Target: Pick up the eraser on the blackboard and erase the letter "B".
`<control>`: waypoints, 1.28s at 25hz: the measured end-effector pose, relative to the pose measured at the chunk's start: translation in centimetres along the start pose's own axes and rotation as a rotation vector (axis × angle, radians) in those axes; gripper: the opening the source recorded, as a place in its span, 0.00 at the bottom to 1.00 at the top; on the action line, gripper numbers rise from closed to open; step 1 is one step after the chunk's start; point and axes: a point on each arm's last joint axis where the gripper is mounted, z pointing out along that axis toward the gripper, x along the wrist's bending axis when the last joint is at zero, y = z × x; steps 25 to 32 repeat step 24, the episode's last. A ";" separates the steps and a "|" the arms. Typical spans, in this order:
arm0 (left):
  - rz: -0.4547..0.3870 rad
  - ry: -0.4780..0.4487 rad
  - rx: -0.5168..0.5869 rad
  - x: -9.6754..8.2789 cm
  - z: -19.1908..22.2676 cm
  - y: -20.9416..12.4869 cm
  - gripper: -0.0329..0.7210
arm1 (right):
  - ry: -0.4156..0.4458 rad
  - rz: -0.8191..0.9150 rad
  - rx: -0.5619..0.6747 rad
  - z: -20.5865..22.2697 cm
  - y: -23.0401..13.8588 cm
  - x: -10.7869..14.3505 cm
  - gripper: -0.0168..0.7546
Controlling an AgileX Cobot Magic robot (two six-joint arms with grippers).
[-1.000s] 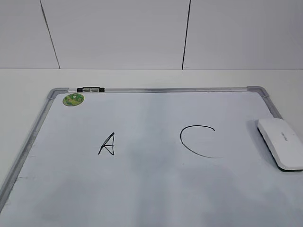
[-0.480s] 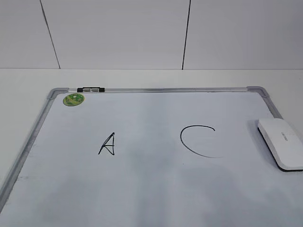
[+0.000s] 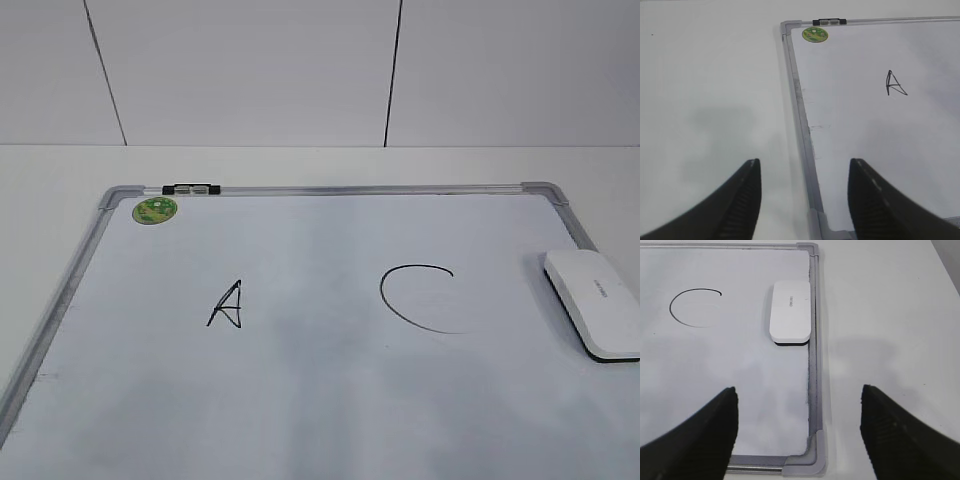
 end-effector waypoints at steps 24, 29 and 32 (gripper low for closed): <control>0.000 0.000 0.000 0.0 0.0 0.0 0.59 | 0.000 0.000 0.000 0.0 0.0 0.0 0.79; 0.000 0.000 0.000 0.0 0.0 0.0 0.59 | 0.000 0.000 0.000 0.0 0.0 0.0 0.79; 0.000 0.000 0.000 0.0 0.0 0.0 0.59 | 0.000 0.000 0.000 0.0 0.0 0.0 0.79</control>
